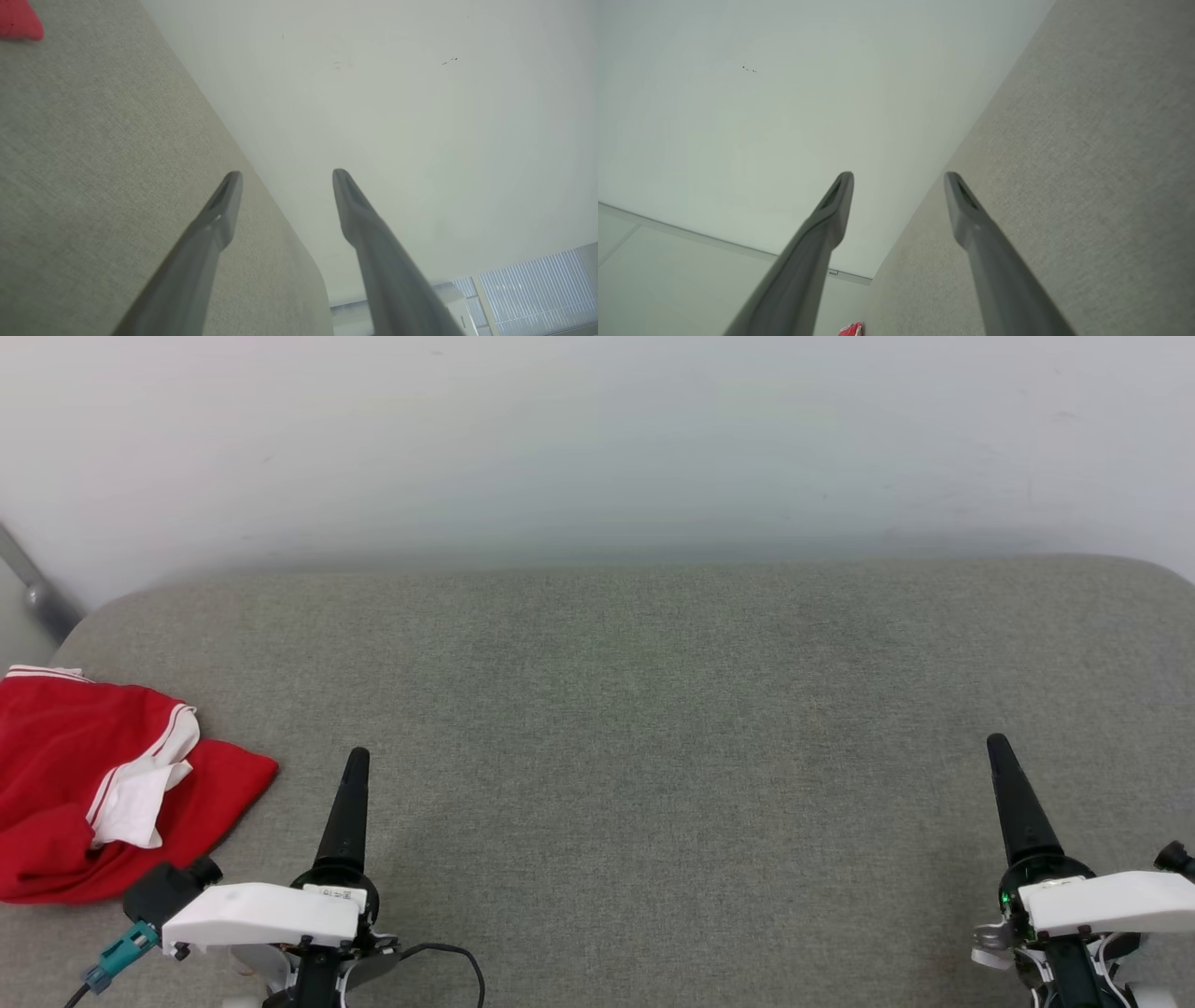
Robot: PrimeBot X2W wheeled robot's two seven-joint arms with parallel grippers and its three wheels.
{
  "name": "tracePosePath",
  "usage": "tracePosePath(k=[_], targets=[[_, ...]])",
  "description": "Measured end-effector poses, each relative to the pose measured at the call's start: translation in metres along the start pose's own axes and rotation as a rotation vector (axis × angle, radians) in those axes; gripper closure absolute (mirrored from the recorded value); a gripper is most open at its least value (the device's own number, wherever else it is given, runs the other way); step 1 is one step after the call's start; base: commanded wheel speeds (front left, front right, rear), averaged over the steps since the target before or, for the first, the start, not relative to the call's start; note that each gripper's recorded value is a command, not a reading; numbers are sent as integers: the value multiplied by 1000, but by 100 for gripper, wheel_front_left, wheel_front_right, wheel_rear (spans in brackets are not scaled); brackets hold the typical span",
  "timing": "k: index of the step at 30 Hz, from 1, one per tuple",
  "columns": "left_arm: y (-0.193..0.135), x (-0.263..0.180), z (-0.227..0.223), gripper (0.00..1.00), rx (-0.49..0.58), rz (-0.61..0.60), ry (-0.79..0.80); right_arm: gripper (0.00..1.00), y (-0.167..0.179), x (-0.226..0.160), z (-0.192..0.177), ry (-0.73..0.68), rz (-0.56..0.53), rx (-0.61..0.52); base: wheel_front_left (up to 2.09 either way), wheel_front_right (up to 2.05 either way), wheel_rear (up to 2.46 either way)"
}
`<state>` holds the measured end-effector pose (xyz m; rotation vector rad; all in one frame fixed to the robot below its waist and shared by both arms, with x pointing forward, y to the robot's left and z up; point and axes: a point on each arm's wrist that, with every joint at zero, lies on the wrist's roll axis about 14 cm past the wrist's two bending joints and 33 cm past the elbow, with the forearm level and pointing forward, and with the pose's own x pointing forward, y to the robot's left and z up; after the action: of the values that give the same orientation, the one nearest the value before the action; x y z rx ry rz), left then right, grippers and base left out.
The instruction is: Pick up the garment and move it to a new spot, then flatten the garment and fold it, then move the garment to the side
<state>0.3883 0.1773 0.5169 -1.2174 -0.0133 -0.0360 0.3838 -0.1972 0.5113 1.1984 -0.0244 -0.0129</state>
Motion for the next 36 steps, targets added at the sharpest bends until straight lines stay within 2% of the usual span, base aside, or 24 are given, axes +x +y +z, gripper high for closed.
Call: tracePosePath(k=[14, 26, 36], targets=[[-6, 1, -8, 0, 356, -22, 17, 0, 14, -1, -13, 60, 51, -393, 0, 0, 0], [-4, -1, -11, 0, 632, -24, 34, 0, 20, -3, -16, 74, 74, -601, 0, 0, 0], [-4, -2, -13, 0, 815, -37, 44, 0, 19, -6, -18, 89, 75, -747, 0, 0, 0]])
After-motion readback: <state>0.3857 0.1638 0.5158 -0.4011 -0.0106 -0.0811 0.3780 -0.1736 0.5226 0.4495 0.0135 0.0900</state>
